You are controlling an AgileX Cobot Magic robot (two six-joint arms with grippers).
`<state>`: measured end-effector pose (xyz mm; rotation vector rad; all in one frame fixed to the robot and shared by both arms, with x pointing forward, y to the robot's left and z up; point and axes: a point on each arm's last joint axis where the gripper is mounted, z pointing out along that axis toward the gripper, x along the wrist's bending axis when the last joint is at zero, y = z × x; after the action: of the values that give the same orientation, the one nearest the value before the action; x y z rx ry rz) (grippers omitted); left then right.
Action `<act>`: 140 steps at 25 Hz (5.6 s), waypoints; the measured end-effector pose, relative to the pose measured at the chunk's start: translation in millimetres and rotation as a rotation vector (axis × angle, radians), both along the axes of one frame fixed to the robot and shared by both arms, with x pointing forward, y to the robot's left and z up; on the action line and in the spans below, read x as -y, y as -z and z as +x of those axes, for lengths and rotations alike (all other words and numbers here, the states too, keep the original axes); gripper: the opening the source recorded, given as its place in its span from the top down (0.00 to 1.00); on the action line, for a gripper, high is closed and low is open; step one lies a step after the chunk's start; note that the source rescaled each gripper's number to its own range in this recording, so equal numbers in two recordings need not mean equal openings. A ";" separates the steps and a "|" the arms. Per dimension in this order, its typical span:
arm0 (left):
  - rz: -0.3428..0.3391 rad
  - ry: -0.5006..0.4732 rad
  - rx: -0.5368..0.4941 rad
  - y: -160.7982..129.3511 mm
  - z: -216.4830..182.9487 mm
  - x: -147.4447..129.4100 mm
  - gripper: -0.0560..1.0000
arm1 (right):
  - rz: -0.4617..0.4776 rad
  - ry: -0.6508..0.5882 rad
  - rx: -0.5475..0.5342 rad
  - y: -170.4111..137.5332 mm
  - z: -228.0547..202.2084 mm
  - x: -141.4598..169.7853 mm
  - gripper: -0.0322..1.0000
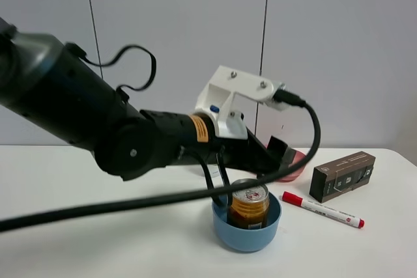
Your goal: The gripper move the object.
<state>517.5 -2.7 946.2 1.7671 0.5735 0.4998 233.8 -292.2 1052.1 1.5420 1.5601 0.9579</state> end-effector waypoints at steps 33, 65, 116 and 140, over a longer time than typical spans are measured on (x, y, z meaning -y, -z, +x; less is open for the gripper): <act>0.742 -0.297 -0.326 -114.4 -34.8 -159.9 0.37 | 0.000 0.000 0.000 0.0 0.0 0.0 0.00; 0.332 -0.950 -0.270 -210.3 -223.7 -318.1 0.37 | 0.000 0.000 0.000 0.0 0.0 0.0 0.00; 0.020 -1.045 -0.207 -110.2 -286.3 -308.2 0.37 | 0.000 0.000 0.001 -0.1 0.0 0.0 0.00; 0.020 -1.044 -0.207 -110.2 -286.3 -308.1 0.37 | 0.000 0.000 0.001 -0.1 0.0 0.0 0.00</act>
<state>231.2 305.5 1056.5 1.4313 1.6541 1.0238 233.8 -292.2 1052.2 1.5414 1.5594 0.9584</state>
